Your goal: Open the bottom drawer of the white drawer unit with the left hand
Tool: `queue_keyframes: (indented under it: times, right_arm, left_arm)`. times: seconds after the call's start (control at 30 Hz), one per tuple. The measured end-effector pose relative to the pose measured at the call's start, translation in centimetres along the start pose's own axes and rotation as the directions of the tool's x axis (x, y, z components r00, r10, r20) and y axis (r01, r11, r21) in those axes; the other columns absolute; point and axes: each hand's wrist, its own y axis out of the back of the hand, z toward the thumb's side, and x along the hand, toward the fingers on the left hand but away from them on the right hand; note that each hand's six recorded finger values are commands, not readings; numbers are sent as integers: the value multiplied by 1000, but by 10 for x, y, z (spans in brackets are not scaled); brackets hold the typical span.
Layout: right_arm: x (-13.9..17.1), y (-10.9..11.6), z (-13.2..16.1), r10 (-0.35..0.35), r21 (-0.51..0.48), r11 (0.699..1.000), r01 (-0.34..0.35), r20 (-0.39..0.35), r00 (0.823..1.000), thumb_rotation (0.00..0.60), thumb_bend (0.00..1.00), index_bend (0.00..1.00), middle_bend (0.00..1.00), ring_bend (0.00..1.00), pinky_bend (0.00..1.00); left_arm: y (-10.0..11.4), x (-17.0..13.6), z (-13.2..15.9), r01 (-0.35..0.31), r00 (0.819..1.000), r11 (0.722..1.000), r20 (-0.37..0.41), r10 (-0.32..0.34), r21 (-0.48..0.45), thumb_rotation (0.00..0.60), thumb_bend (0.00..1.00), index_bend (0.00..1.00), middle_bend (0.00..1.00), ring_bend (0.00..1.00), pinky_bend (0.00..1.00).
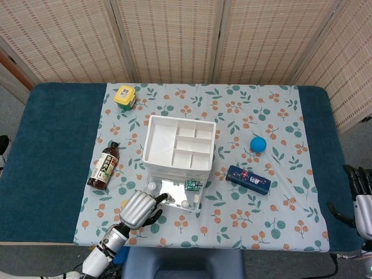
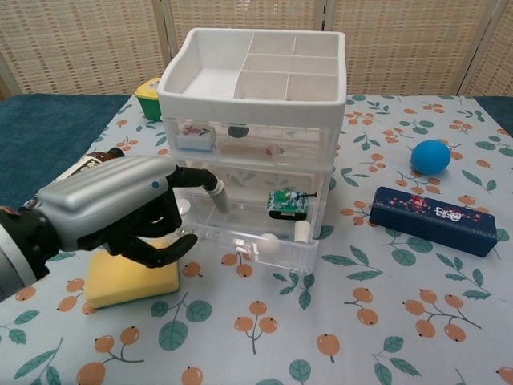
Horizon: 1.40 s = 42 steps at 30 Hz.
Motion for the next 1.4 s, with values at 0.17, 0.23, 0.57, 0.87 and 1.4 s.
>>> queue_keyframes:
  times: [0.17, 0.23, 0.57, 0.87, 1.4]
  right_arm:
    - [-2, 7, 3, -15, 13, 1000, 15, -17, 1000, 600, 262, 0, 81, 49, 116]
    - [-4, 11, 5, -22, 17, 1000, 23, -26, 999, 600, 262, 0, 81, 49, 116]
    - [-6, 16, 13, -28, 26, 999, 29, -48, 998, 600, 262, 0, 81, 49, 116]
    - [-2, 20, 15, -33, 38, 999, 35, -46, 998, 600, 262, 0, 81, 49, 115]
    - [-1, 18, 14, -23, 39, 999, 25, -32, 999, 600, 263, 0, 81, 49, 115]
  left_arm:
    - [13, 2, -2, -38, 998, 999, 41, 37, 22, 600, 445, 375, 984, 1000, 1000]
    - [22, 5, -3, -62, 996, 997, 74, 59, 46, 600, 444, 394, 981, 1000, 1000]
    - [58, 25, -15, -201, 956, 960, 253, 148, 197, 600, 425, 424, 971, 1000, 1000]
    - [66, 45, -19, -279, 903, 900, 409, 128, 335, 600, 316, 455, 964, 995, 1000]
    - [44, 71, 8, -417, 720, 755, 691, -65, 505, 600, 262, 486, 964, 995, 1000]
